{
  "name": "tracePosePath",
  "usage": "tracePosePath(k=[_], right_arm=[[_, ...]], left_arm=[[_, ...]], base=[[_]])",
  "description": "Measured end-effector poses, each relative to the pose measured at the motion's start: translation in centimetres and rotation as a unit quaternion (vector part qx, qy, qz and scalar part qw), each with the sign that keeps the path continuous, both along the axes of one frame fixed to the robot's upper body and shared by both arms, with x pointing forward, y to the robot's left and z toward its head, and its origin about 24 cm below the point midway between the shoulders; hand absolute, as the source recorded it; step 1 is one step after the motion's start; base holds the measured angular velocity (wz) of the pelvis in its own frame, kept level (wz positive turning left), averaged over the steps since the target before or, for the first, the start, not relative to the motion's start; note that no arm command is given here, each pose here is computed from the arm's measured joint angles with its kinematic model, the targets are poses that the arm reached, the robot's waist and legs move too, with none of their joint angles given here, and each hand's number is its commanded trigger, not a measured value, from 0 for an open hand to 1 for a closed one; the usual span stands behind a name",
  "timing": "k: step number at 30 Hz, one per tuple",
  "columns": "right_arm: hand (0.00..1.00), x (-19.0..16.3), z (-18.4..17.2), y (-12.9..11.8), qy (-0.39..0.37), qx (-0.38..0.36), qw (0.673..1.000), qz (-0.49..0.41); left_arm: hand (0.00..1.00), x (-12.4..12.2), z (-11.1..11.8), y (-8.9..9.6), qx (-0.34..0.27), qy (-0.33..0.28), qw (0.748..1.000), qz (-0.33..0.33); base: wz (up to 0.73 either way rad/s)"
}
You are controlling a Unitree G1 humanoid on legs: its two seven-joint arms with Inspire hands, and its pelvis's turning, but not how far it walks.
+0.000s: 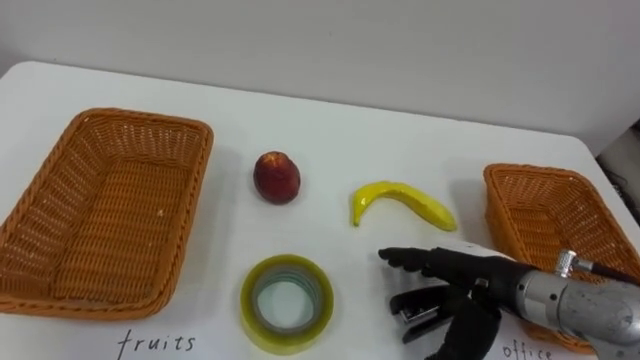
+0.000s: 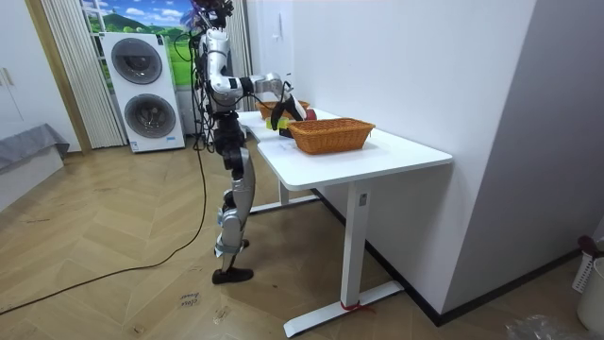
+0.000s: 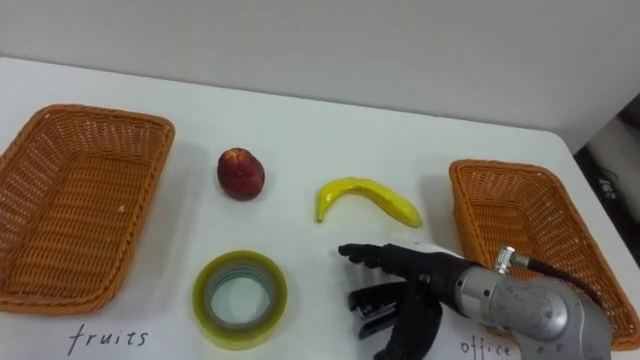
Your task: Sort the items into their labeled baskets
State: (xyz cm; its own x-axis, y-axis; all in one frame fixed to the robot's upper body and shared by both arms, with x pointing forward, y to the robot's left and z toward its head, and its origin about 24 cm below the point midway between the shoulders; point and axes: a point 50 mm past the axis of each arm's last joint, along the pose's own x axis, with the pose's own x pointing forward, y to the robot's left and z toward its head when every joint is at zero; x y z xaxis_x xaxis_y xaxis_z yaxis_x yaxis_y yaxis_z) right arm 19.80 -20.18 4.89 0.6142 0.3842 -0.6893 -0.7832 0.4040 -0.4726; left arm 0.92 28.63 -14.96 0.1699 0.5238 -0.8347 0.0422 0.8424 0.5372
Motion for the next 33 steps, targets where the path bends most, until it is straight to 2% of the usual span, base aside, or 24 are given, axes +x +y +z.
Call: tracePosePath(k=[9, 14, 27, 33], right_arm=[[0.00, 0.7, 0.7, -0.3, -0.066, -0.047, 0.996, -0.033], [0.00, 0.8, 0.7, -0.1, -0.091, -0.082, 0.991, -0.050], [0.00, 0.9, 0.6, 0.0, -0.105, -0.114, 0.987, -0.050], [0.00, 0.6, -0.4, 1.3, -0.090, -0.123, 0.988, -0.026]], left_arm=[[0.00, 0.1, -0.1, -0.3, -0.003, -0.002, 1.000, -0.005], [0.00, 1.2, 0.0, -0.6, -0.006, -0.018, 0.999, -0.027], [0.00, 2.0, 0.0, -0.9, -0.008, -0.034, 0.998, -0.047], [0.00, 2.2, 0.0, -1.1, -0.002, -0.034, 0.998, -0.055]], base=[[0.00], [0.00], [0.00], [0.00]])
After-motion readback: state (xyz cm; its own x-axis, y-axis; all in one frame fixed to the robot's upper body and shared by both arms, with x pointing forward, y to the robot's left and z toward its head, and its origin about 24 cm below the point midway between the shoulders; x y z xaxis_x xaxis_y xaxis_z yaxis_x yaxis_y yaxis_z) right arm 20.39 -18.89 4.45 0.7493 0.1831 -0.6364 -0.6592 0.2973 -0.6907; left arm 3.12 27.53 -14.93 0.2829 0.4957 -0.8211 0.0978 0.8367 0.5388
